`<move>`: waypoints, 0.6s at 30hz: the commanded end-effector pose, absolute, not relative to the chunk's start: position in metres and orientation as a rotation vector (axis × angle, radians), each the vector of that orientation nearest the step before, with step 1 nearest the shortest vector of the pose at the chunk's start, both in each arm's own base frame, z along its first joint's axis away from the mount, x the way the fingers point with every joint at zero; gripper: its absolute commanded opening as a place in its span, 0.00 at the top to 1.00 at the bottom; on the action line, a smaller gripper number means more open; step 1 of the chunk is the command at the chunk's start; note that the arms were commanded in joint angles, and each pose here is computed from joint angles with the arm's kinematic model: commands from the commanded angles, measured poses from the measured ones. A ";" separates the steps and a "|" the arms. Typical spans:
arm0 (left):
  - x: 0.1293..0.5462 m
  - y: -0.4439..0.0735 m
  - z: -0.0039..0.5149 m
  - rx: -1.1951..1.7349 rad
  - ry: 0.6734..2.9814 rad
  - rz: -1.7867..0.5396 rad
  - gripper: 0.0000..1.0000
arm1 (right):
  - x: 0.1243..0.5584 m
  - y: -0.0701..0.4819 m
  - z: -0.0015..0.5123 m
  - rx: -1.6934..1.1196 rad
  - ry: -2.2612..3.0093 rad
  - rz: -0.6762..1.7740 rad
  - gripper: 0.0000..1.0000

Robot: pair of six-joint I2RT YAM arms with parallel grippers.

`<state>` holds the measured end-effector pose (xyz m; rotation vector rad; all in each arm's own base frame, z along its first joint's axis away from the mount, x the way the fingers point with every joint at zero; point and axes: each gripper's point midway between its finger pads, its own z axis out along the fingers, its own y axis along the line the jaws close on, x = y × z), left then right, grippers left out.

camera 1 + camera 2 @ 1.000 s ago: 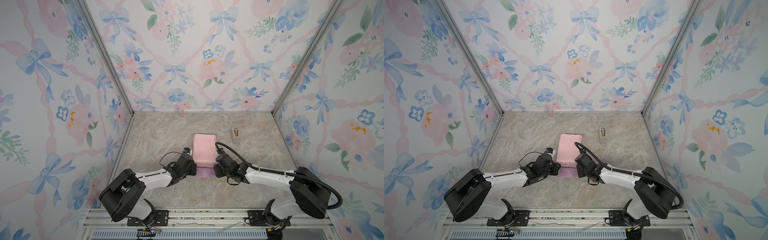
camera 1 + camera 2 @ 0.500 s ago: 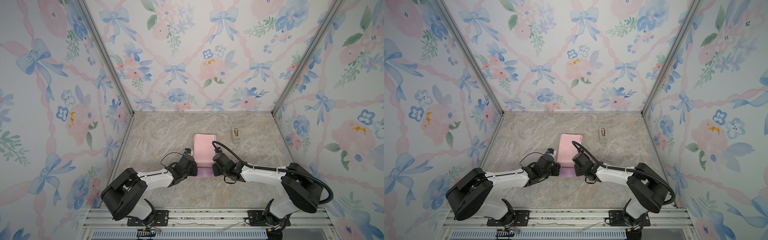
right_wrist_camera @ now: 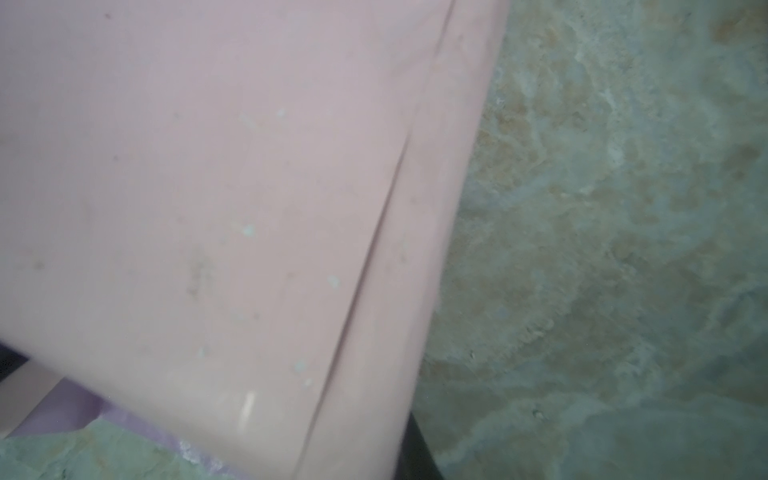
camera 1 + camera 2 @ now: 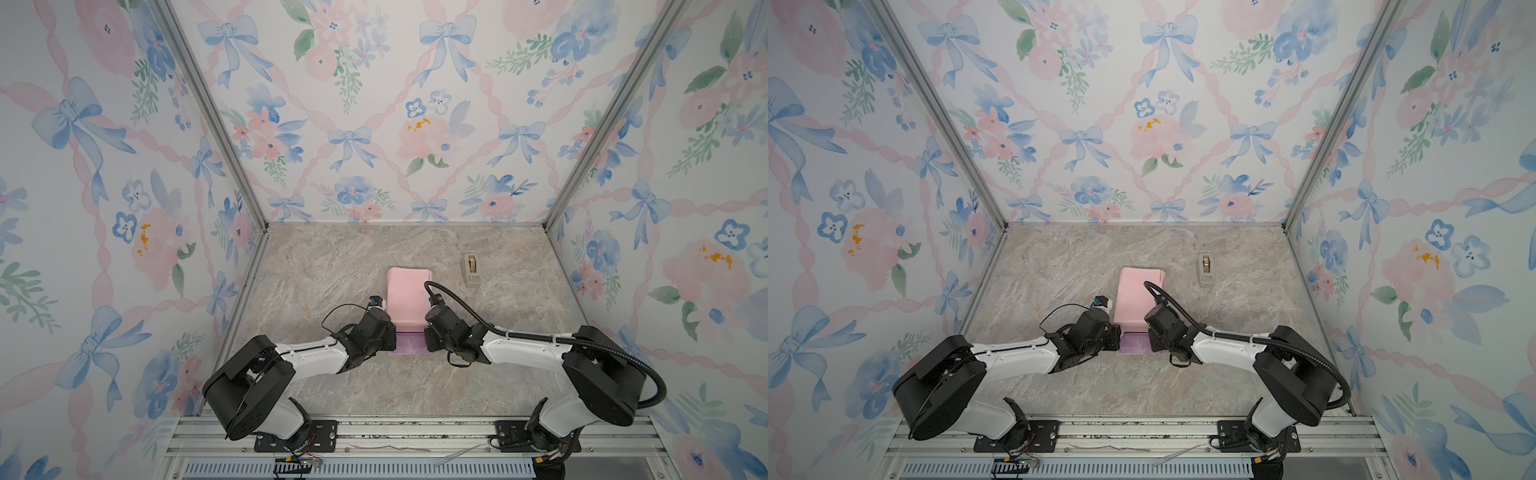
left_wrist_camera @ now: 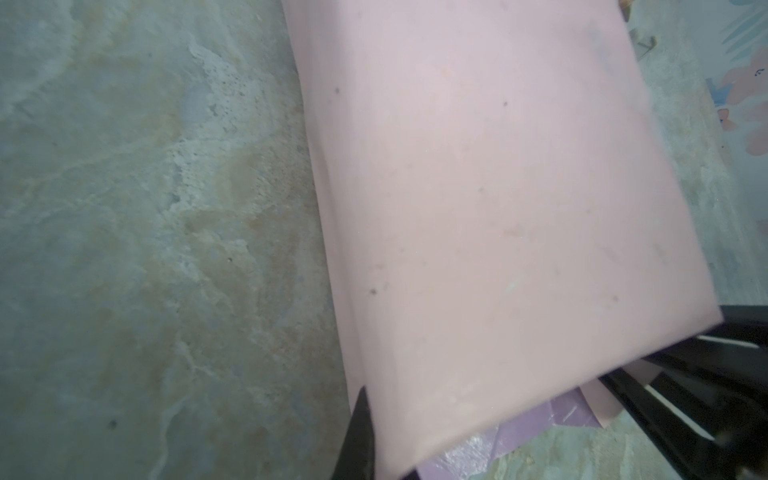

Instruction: Wrap the gift box in paper

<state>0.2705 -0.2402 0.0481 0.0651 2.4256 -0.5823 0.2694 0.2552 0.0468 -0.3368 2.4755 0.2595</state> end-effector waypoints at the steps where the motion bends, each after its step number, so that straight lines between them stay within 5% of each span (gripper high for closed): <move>1: 0.271 -0.243 0.057 0.070 2.422 -0.581 0.85 | 0.271 0.261 0.059 -0.318 2.452 0.290 0.75; 7: 0.271 -0.237 0.097 0.083 2.339 -0.599 0.72 | 0.256 0.254 0.089 -0.319 2.427 0.377 0.47; 14: 0.263 -0.257 0.165 0.555 2.077 -0.599 0.45 | 0.236 0.233 0.127 -0.278 2.399 0.526 0.43; 18: 0.257 -0.271 0.183 0.945 1.864 -0.474 0.41 | 0.238 0.222 0.130 -0.182 2.431 0.688 0.43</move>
